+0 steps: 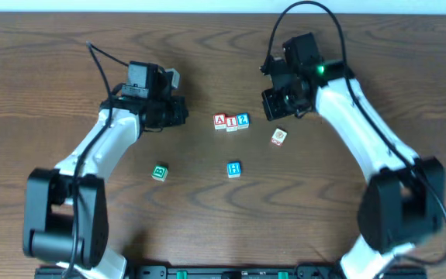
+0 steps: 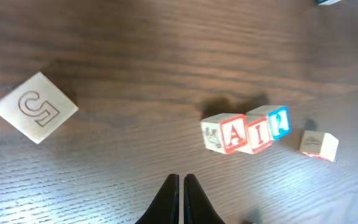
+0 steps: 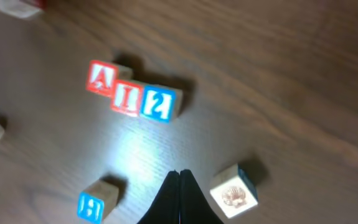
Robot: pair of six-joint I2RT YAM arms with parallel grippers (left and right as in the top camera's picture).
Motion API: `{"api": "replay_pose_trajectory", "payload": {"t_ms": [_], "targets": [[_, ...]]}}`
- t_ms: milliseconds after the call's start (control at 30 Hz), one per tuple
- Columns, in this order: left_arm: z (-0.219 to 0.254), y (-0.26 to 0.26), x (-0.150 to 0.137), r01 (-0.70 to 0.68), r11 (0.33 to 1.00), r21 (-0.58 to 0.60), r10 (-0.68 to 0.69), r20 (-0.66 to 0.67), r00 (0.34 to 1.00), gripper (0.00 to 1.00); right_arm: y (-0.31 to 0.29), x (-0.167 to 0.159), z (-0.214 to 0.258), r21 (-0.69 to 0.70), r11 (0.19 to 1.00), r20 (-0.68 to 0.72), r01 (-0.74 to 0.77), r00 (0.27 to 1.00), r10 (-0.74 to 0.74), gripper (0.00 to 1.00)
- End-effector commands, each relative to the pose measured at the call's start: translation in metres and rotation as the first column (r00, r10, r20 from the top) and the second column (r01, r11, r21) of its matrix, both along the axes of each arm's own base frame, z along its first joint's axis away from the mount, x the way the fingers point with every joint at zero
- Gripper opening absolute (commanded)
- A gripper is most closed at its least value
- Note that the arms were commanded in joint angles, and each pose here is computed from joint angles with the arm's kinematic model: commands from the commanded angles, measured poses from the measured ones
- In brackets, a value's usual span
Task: Spell out Ai2
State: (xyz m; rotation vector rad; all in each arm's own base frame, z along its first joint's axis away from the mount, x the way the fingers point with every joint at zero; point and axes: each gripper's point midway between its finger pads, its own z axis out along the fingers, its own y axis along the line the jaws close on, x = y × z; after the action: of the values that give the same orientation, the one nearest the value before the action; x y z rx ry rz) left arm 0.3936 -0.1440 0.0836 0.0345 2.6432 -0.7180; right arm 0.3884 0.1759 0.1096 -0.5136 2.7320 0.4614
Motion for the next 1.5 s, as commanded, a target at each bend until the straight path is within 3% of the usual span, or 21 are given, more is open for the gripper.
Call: {"api": "replay_pose_trajectory", "payload": {"t_ms": [0,267,533,1467], "targets": [[0.003,0.005,0.001,0.017,0.999,0.036,-0.018,0.029,0.999,0.06,0.018,-0.031,-0.035,0.023,1.0,-0.079,-0.015,0.997,0.017,0.02],[0.003,0.02,0.006,-0.021,0.999,0.035,0.02,0.029,0.999,0.06,0.048,-0.051,-0.059,0.076,0.993,-0.07,-0.085,0.993,0.09,0.01],[0.003,0.047,0.013,-0.086,0.996,0.034,0.085,0.03,0.996,0.06,0.052,-0.05,-0.065,0.077,0.993,-0.068,-0.095,0.993,0.1,0.01],[0.003,0.047,0.014,-0.09,0.995,0.033,0.089,0.031,0.996,0.06,0.07,-0.04,-0.106,0.114,0.987,-0.079,-0.112,0.989,0.121,0.01]]}}
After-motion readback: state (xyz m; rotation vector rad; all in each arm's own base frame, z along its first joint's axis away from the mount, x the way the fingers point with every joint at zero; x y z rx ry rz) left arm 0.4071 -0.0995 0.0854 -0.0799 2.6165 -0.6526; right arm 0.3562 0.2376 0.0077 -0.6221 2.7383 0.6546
